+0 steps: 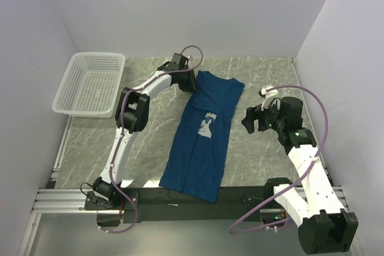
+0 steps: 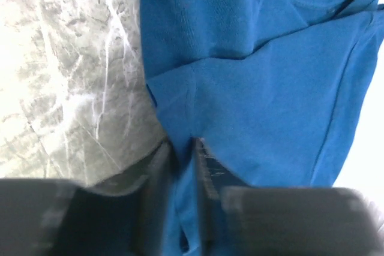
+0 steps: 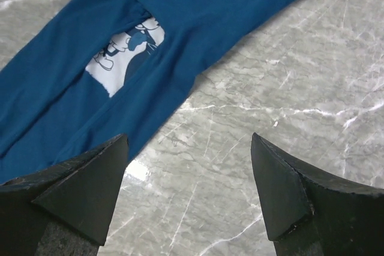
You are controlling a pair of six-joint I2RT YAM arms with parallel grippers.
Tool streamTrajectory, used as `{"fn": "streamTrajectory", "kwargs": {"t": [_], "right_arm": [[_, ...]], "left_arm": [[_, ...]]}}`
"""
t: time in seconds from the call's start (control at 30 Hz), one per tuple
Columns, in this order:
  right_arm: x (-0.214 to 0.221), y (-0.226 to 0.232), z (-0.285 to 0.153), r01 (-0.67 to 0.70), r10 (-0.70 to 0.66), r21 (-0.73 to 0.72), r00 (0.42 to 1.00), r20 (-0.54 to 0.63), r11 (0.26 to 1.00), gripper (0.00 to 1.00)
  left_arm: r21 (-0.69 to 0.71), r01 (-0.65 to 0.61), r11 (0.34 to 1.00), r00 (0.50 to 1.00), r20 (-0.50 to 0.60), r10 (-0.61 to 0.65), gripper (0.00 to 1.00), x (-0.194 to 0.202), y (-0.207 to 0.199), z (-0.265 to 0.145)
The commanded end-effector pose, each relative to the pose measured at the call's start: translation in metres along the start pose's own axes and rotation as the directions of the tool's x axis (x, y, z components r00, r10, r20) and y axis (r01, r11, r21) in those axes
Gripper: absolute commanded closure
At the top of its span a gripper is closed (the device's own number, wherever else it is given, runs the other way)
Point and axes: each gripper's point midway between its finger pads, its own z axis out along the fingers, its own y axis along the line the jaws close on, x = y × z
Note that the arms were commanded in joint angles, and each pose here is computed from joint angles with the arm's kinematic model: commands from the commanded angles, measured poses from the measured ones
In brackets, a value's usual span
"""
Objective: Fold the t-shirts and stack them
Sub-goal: Fold the tshirt
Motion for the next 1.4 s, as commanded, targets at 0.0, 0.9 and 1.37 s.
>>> {"fn": "streamTrajectory", "kwargs": {"t": [0.0, 0.9, 1.37], "right_arm": [[-0.013, 0.003, -0.005, -0.004, 0.005, -0.018, 0.999, 0.049, 1.000, 0.11], [0.036, 0.055, -0.003, 0.223, -0.263, -0.389, 0.963, -0.053, 0.894, 0.12], [0.136, 0.168, 0.014, 0.757, -0.831, -0.652, 0.391, 0.397, 0.045, 0.16]], "left_arm": [[0.006, 0.021, 1.000, 0.999, -0.047, -0.020, 0.77, 0.013, 0.007, 0.009], [-0.033, 0.340, 0.940, 0.891, 0.330, -0.311, 0.54, -0.083, 0.107, -0.118], [-0.080, -0.499, 0.863, 0.632, 0.648, 0.425, 0.04, 0.060, -0.038, -0.374]]}}
